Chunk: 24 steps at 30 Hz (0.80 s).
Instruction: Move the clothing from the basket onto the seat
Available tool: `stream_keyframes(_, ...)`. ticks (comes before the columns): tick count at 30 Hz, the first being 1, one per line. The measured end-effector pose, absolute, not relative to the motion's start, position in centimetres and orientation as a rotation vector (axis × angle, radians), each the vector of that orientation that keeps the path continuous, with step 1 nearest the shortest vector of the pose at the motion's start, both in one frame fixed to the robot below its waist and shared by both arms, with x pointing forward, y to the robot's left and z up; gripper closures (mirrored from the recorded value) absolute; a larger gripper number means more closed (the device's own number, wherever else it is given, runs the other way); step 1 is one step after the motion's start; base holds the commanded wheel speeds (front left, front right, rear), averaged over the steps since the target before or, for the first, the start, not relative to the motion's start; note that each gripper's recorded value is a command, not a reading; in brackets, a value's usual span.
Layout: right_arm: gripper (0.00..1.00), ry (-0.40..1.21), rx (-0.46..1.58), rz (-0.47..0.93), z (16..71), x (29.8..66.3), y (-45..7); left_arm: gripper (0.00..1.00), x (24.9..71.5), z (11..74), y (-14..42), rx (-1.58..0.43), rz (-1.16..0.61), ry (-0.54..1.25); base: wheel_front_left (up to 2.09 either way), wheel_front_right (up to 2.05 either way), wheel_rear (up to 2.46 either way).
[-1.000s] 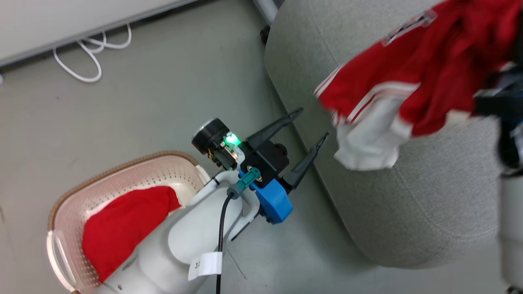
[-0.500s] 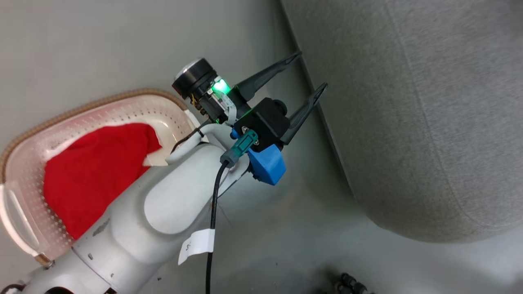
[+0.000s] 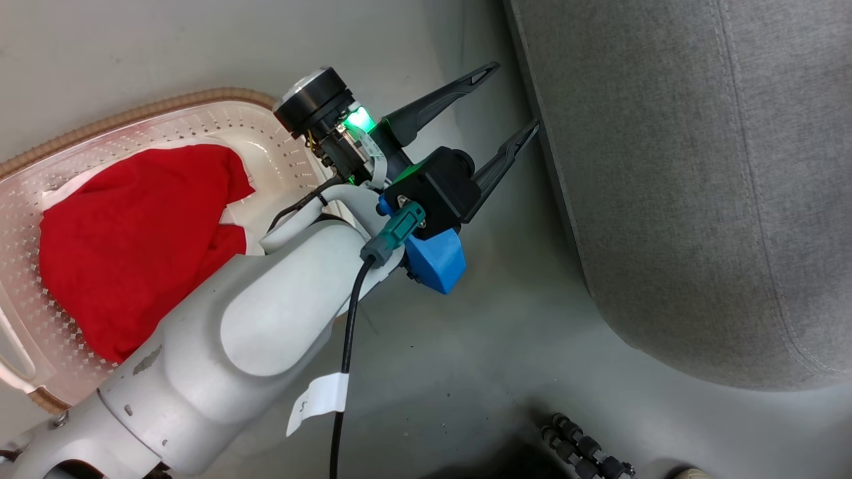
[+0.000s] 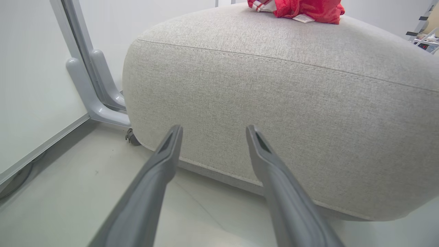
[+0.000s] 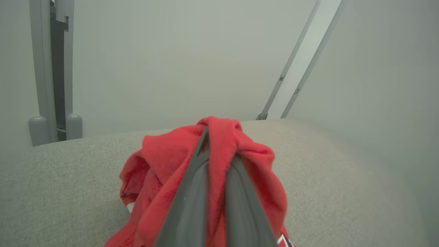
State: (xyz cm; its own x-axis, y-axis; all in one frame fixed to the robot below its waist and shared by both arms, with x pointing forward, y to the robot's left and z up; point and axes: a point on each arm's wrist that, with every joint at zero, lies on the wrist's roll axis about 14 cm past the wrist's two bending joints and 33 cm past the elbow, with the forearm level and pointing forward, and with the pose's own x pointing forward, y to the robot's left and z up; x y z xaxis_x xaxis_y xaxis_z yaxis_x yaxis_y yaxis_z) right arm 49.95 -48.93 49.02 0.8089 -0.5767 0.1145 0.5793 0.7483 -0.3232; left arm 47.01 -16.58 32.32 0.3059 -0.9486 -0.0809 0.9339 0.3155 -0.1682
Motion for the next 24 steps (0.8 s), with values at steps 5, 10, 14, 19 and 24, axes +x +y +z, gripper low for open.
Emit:
stream_keyframes(5, 1.0, 0.094, -0.289, -0.65, 44.5, 49.0, -48.6, 0.0, 47.3, 31.7, -16.0, -0.088, -1.235, 0.187, 0.0, 0.0, 0.0)
stream_keyframes(10, 0.55, 0.125, -0.259, -0.651, 43.0, 48.6, -48.2, 0.0, 47.6, 31.8, -15.8, -0.082, -1.224, 0.184, 0.0, 0.0, 0.0)
stream_keyframes(14, 0.0, 0.121, -0.247, -0.643, 43.3, 48.1, -47.8, 0.0, 47.7, 33.0, -15.8, -0.088, -1.219, 0.156, 0.0, 0.0, 0.0)
stream_keyframes(19, 0.0, 0.123, -0.273, -0.636, 44.3, 45.7, -47.5, 0.0, 47.6, 35.3, -15.8, -0.108, -1.194, 0.119, 0.0, 0.0, 0.0)
stream_keyframes(24, 0.0, 0.086, -0.297, -0.625, 46.8, 43.3, -46.9, 0.0, 47.9, 38.0, -15.1, -0.115, -1.139, 0.082, 0.0, 0.0, 0.0)
